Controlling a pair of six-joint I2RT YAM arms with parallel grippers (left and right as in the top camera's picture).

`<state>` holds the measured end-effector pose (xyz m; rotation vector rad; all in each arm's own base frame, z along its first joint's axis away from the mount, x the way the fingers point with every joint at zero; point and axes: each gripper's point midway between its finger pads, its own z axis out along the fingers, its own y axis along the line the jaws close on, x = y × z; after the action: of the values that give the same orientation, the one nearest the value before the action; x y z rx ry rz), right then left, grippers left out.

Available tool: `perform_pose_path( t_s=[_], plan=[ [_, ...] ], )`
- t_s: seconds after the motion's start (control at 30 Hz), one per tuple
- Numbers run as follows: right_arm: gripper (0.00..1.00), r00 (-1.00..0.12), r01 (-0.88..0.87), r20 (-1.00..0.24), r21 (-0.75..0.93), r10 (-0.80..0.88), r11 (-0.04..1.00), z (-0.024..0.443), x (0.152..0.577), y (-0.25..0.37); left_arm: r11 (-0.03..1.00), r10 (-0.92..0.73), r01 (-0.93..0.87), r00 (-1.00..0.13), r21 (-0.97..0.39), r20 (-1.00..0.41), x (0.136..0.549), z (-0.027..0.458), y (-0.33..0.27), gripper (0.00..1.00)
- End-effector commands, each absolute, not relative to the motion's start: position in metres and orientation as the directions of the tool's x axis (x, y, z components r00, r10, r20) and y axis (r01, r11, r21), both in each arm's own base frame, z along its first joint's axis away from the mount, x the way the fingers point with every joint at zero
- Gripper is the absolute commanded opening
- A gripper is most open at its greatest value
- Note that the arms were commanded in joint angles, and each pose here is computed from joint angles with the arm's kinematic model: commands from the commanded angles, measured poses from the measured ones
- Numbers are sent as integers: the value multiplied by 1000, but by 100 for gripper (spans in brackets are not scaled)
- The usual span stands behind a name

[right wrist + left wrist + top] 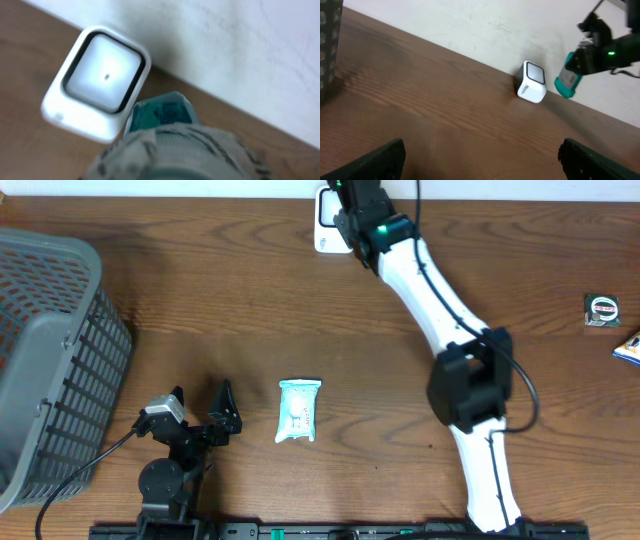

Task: Scan the item barcode
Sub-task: 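Hold the mouthwash bottle in front of the scanner face, then carry the bottle to the right edge and release it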

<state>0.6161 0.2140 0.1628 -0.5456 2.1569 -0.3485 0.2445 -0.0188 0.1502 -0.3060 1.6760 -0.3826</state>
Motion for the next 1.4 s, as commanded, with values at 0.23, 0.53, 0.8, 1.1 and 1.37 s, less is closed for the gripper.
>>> perform_pose_path(
  t_s=[0.23, 0.53, 0.8, 1.1, 1.37],
  plan=[
    [19, -439, -154, -681, -586, -586, 796, 189, 634, 243, 910, -409, -16, -175, -413, -895, 244, 134, -16, 98],
    [19, -452, -51, -659, -653, -601, 755, 201, 631, 234, 910, -409, -16, -175, -413, -895, 244, 134, -16, 98],
    [20, -658, 65, -499, -783, -564, 618, 191, 618, 147, 910, -410, -16, -175, -414, -895, 244, 134, -16, 98],
    [21, -856, 99, -374, -797, -358, 596, 162, 610, -16, 910, -410, -16, -175, -414, -895, 244, 134, -16, 98],
    [21, -902, 218, -408, -707, -137, 672, 137, 598, -162, 910, -409, -16, -175, -413, -895, 244, 134, -16, 98]
  ],
)
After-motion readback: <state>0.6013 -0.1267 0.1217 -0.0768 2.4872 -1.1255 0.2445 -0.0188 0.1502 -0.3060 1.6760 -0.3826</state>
